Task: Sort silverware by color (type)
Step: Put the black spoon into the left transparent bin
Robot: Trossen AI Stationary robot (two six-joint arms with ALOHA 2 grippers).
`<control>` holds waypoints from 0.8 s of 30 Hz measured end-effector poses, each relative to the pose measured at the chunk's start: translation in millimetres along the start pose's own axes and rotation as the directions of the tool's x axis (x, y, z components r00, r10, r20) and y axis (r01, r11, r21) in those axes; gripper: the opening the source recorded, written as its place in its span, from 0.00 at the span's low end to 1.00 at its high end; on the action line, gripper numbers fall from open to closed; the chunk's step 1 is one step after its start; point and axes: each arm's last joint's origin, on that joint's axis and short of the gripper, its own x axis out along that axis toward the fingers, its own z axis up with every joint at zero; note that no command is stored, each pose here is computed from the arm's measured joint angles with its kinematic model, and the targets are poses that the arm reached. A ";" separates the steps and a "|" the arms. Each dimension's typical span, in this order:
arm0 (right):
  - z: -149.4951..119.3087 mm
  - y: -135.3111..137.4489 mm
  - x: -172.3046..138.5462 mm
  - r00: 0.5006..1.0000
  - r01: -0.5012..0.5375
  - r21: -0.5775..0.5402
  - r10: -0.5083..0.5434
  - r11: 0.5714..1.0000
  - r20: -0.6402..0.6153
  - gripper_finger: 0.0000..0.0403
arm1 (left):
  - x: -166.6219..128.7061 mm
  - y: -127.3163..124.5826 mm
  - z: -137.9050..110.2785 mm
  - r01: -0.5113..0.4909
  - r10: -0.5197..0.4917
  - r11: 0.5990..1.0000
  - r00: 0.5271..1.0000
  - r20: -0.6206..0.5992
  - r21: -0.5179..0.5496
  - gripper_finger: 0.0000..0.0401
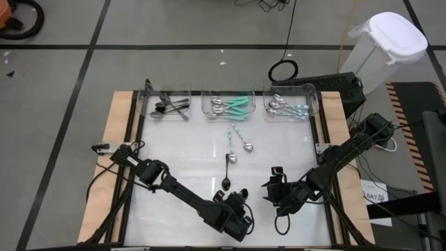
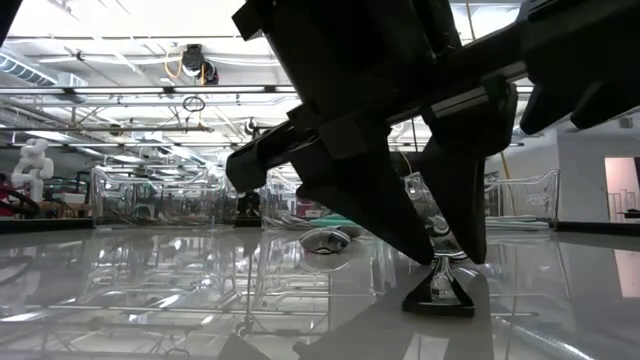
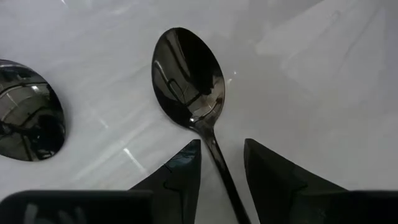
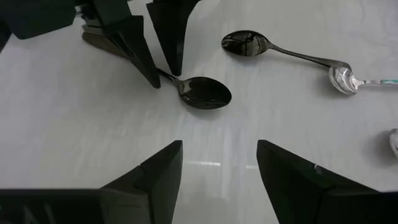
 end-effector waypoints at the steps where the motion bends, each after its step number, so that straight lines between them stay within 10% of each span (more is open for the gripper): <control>1: 0.1 0.0 0.0 1.000 0.000 0.000 0.000 1.000 0.001 0.50 | 0.0 -0.1 -0.1 0.002 -0.002 1.000 1.000 -0.004 0.007 0.31; 12: 0.1 0.0 0.0 1.000 0.001 -0.005 -0.001 1.000 0.001 0.50 | 2.8 1.2 2.3 -0.001 0.002 0.998 1.000 -0.016 0.068 0.03; 24: 2.2 -0.1 -4.2 0.999 0.015 -0.037 -0.017 0.999 -0.034 0.50 | -4.7 -1.7 9.4 -0.028 0.029 0.986 1.000 -0.004 0.165 0.01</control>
